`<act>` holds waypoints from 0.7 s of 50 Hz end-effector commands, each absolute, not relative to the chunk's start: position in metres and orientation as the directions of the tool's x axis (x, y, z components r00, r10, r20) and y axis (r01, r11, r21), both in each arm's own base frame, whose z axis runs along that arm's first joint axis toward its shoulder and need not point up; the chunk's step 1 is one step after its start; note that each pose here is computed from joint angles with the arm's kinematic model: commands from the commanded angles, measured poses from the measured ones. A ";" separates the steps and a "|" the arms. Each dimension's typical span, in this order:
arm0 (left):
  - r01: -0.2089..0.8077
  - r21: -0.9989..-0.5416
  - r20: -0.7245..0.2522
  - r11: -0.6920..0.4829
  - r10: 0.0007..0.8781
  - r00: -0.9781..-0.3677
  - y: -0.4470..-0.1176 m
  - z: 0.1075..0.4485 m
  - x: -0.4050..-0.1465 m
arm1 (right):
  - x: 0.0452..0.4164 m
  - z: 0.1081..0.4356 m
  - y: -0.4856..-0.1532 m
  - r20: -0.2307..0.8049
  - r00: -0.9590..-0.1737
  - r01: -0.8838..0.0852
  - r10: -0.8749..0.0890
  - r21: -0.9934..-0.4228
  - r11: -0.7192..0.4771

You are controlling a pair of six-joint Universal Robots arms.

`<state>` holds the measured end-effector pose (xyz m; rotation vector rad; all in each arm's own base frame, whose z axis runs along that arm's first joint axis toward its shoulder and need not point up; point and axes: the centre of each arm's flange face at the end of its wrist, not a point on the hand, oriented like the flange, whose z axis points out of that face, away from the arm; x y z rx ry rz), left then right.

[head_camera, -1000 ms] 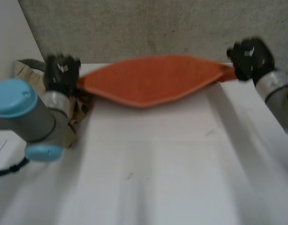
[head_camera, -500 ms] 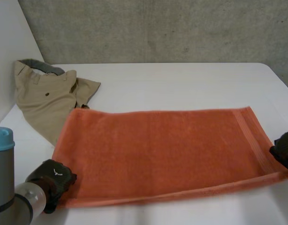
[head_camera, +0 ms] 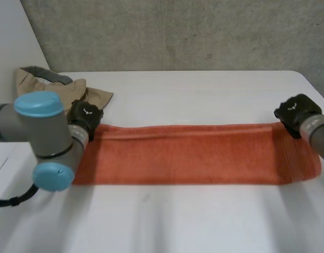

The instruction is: Fold the laundry.

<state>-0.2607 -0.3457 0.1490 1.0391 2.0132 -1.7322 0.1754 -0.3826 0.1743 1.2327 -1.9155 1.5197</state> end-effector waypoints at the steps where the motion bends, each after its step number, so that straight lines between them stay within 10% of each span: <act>1: 0.658 -0.752 -0.647 -0.038 0.237 -0.725 -0.389 0.136 -0.271 | 0.193 0.154 -0.425 0.800 -0.524 -0.833 -0.293 -0.553 -0.022; 15: 0.616 -0.759 -0.647 -0.214 0.140 -0.749 -0.389 0.144 -0.292 | 0.212 0.159 -0.443 0.713 -0.657 -0.730 -0.245 -0.683 -0.030; 26: 0.593 -0.781 -0.622 -0.197 0.148 -0.769 -0.331 0.188 -0.266 | 0.193 0.208 -0.374 0.535 -0.770 -0.577 -0.349 -0.817 0.020; 35: 0.387 -0.917 -0.399 -0.097 0.227 -0.888 -0.283 0.186 -0.246 | 0.147 0.170 -0.346 0.412 -0.790 -0.553 -0.454 -0.799 0.236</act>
